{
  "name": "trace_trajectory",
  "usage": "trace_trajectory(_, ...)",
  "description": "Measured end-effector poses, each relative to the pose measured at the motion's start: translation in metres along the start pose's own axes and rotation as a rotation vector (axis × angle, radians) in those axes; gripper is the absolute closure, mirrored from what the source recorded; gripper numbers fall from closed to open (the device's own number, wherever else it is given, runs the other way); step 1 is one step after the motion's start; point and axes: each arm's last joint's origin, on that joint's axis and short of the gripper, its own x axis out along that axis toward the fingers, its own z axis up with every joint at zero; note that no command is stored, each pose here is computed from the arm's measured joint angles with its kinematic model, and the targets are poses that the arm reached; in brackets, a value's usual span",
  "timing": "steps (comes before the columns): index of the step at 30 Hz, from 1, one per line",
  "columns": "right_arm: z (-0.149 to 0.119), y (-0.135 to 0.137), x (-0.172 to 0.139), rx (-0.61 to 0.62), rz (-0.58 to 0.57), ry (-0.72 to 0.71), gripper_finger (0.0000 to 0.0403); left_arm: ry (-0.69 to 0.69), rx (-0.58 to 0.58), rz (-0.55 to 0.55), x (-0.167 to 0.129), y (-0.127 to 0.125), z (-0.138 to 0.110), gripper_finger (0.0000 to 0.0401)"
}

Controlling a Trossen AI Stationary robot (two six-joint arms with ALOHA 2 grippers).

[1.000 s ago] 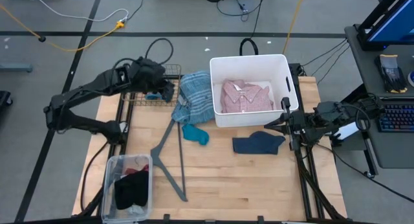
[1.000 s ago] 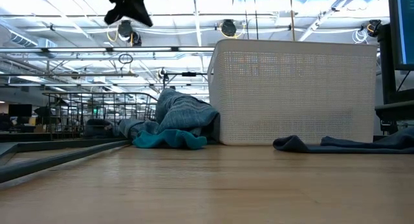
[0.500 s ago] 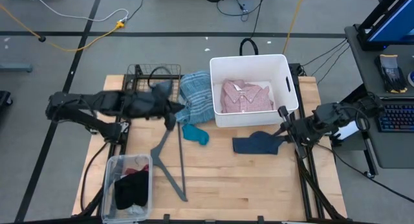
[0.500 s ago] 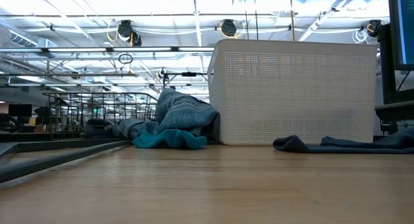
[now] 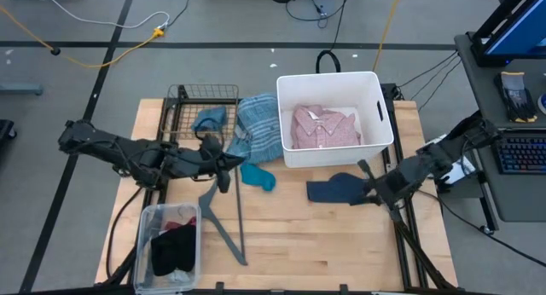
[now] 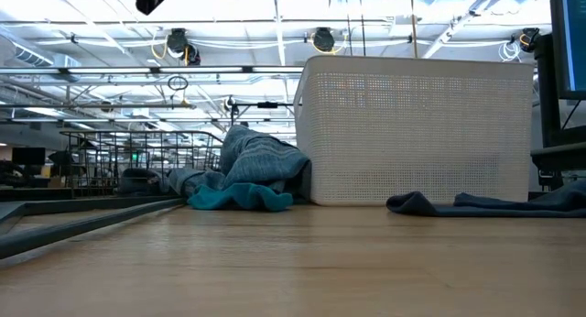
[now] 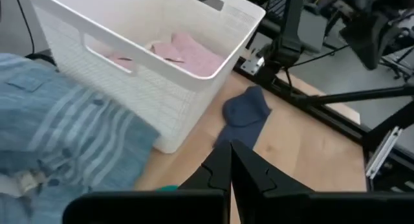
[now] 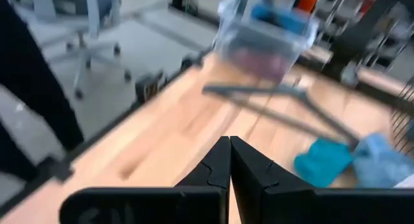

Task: Pick & Place Cloths
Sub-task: Put the blue sock into the gold wire basket

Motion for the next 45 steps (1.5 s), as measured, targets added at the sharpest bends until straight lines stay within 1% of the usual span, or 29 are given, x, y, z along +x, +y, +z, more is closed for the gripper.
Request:
trace_trajectory(3,-0.007,0.003,0.013,-0.002,0.024,0.1,0.0402,-0.023,0.011,-0.014,-0.009,0.01,-0.001,0.04)
trace_trajectory(7,-0.019,0.006,0.029,-0.006,0.045,0.259,0.0402,-0.061,-0.002,-0.063,-0.024,0.023,-0.004,0.0397)
trace_trajectory(13,-0.043,0.01,0.047,0.057,0.067,0.552,0.0402,-0.083,-0.002,-0.095,-0.042,0.039,-0.013,0.0395)
trace_trajectory(16,-0.056,0.012,0.049,0.074,0.075,0.722,0.0402,-0.096,0.011,-0.123,-0.05,0.045,-0.014,0.0399)
trace_trajectory(20,-0.071,0.014,0.046,0.052,0.07,0.945,0.0402,-0.115,0.01,-0.139,-0.058,0.049,-0.012,0.0394)
trace_trajectory(24,-0.079,0.014,0.039,0.004,0.069,1.098,0.0401,-0.111,0.028,-0.169,-0.061,0.05,-0.012,0.039)
trace_trajectory(26,-0.081,0.013,0.037,-0.018,0.064,1.13,0.0399,-0.11,0.031,-0.171,-0.061,0.049,-0.012,0.0393)
trace_trajectory(29,-0.081,0.013,0.037,-0.023,0.063,1.134,0.0399,-0.11,0.03,-0.171,-0.061,0.049,-0.012,0.0399)
trace_trajectory(34,-0.081,0.013,0.037,-0.072,0.095,1.133,0.0398,-0.111,0.028,-0.172,-0.061,0.049,-0.012,0.0388)
trace_trajectory(37,-0.081,0.013,0.037,-0.107,0.117,1.131,0.0396,-0.111,0.028,-0.172,-0.061,0.049,-0.012,0.039)
trace_trajectory(41,-0.081,0.013,0.037,-0.138,0.137,1.13,0.038,-0.11,0.026,-0.172,-0.061,0.049,-0.012,0.0399)
trace_trajectory(45,-0.081,0.013,0.037,-0.153,0.148,1.129,0.035,-0.111,0.026,-0.172,-0.061,0.049,-0.012,0.039)
